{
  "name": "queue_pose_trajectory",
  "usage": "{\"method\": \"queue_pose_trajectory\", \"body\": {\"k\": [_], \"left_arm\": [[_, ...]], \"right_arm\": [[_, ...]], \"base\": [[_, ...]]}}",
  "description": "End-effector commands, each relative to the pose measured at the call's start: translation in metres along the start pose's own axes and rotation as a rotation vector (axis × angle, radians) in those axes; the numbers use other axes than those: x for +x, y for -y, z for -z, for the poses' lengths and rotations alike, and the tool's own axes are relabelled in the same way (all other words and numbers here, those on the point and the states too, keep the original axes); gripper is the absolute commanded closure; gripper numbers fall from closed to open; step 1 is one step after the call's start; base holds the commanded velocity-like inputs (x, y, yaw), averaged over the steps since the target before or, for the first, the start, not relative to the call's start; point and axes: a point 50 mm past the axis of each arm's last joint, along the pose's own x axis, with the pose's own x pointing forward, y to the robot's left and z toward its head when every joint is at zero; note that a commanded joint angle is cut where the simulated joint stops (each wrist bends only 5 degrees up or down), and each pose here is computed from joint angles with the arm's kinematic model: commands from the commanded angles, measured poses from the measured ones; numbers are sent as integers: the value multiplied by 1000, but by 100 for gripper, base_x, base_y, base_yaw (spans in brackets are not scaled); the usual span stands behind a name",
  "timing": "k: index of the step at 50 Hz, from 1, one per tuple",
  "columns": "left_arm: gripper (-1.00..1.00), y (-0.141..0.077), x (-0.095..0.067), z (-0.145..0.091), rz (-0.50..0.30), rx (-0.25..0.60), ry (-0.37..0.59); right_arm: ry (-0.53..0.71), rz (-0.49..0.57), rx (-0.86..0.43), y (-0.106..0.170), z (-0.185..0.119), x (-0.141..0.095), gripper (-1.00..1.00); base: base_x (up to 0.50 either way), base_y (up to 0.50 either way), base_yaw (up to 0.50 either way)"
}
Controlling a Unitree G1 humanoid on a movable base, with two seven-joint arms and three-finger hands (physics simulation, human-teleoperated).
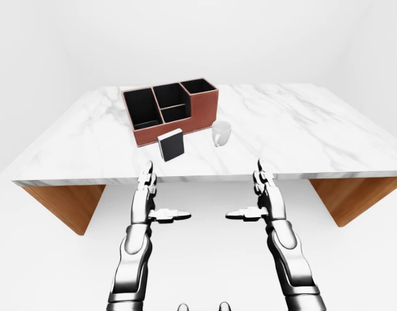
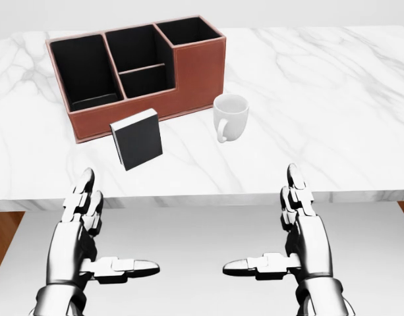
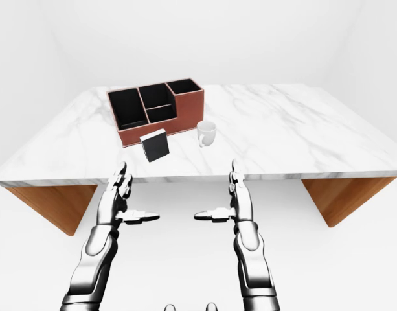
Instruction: Pick up the book and place it in the front compartment of the caddy.
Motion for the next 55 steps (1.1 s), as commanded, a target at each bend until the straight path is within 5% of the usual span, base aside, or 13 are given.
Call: {"method": "queue_pose_trajectory", "body": {"k": [1, 22, 55], "left_arm": [[-96, -10, 1, -4, -6, -9, 0], [-95, -20, 3, -33, -25, -14, 89], [-96, -34, -5, -81, -40, 13, 293]], "right_arm": [[1, -5, 1, 7, -2, -1, -100], [6, -1, -35, 6, -13, -4, -100], [310, -30, -58, 5, -83, -23, -100]], "base": [[0, 0, 0], [0, 0, 0], [0, 0, 0]]}}
